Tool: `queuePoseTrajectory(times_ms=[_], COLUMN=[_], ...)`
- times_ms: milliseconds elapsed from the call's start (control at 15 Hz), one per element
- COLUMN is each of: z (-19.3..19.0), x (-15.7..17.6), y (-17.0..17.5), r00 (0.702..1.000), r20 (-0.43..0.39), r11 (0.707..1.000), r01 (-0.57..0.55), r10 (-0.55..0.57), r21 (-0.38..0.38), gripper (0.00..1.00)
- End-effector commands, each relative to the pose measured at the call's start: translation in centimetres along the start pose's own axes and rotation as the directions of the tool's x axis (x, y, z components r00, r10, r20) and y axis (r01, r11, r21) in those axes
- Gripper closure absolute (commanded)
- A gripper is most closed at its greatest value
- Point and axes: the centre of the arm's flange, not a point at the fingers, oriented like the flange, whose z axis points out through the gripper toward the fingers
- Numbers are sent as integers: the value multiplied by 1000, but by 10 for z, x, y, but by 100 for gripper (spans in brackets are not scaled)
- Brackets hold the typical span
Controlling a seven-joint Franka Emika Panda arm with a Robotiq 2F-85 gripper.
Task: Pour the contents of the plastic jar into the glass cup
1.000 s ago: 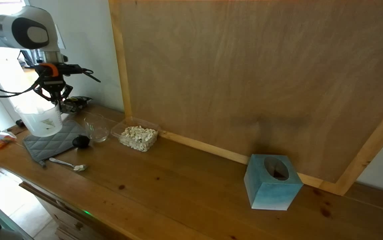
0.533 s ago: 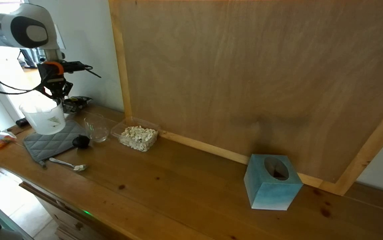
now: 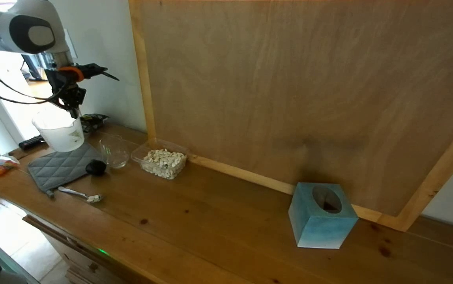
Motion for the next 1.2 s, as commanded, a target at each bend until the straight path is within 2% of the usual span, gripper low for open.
queuePoseTrajectory(times_ms=[0, 267, 400, 467, 733, 1133], z=[-19, -28, -27, -22, -22, -22], x=[-17, -38, -43, -36, -40, -72], y=[2, 7, 8, 10, 11, 17], r00=[993, 983, 980, 988, 986, 978], r20=[-102, -155, -158, -127, -129, -159], r11=[997, 993, 991, 994, 992, 989], r01=[45, 80, 111, 79, 98, 122], r10=[-51, -93, -122, -88, -107, -135], r21=[-62, -91, -77, -75, -77, -89], gripper=[99, 99, 99, 97, 97, 99])
